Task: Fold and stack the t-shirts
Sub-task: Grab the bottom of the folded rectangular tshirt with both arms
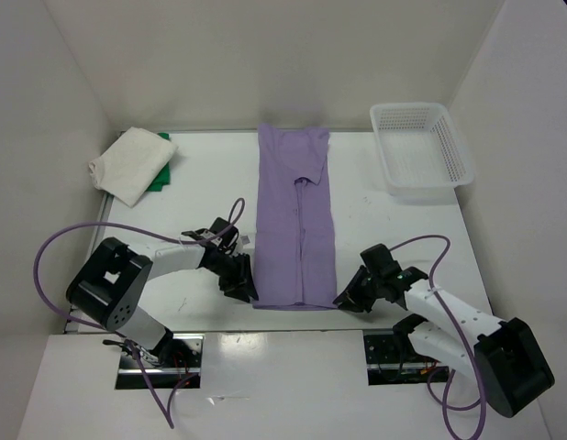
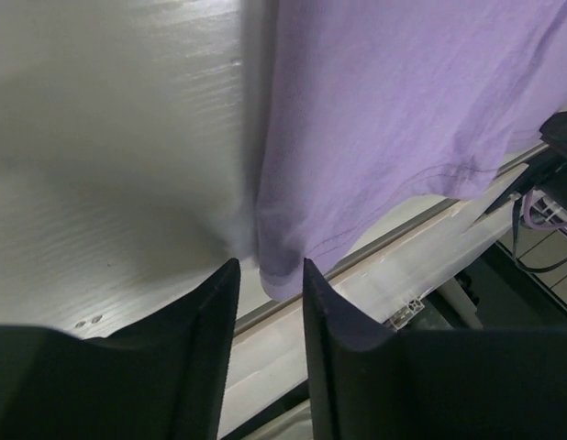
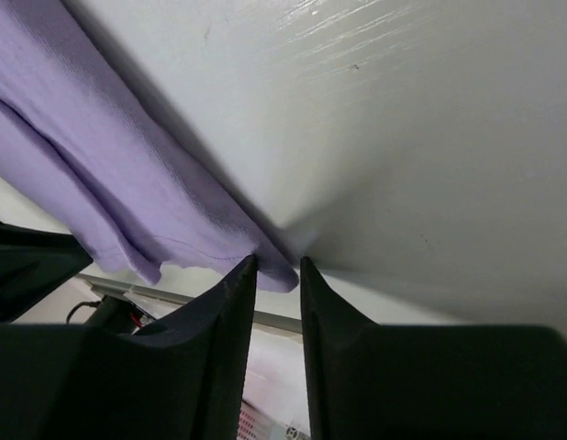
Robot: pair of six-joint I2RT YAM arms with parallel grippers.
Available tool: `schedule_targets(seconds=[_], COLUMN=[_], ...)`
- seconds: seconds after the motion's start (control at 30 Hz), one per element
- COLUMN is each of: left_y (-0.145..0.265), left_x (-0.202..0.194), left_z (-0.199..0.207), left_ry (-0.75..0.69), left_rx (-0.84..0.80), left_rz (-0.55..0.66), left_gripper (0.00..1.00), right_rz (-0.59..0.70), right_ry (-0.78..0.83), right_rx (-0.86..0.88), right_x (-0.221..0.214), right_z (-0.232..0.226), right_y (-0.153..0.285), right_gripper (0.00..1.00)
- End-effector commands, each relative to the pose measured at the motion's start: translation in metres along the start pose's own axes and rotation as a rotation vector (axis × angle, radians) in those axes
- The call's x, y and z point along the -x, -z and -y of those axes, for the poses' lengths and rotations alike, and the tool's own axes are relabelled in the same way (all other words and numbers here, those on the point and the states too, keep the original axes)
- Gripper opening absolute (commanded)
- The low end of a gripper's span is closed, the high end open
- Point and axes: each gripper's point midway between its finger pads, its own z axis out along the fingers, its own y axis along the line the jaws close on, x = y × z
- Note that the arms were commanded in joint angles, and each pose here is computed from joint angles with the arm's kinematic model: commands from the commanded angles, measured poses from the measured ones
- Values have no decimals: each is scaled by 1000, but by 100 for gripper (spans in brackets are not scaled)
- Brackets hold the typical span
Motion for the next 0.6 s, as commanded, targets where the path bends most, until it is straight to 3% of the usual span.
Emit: schedule_targets(seconds=[0.0, 0.3, 0.4, 0.47, 0.57], left_y=[-6, -13, -13, -9, 7], left_x=[-7, -16, -20, -25, -27], left_z=[1, 7, 3, 2, 13], left_ry=[19, -20, -10, -7, -37], left_rx=[-23, -32, -22, -18, -28], left_rz=[-45, -88, -100, -103, -93], left_gripper=[40, 26, 7, 0, 0], right_rz=[15, -9, -32, -59, -81], right_ry=[23, 82, 106, 107, 157], right_rx=[11, 46, 26, 17, 51], right_x=[3, -1, -9, -17, -29], right_z=[-4, -26, -22, -22, -45], right_y=[-4, -1, -4, -2, 18], right_gripper=[29, 9, 0, 0, 0])
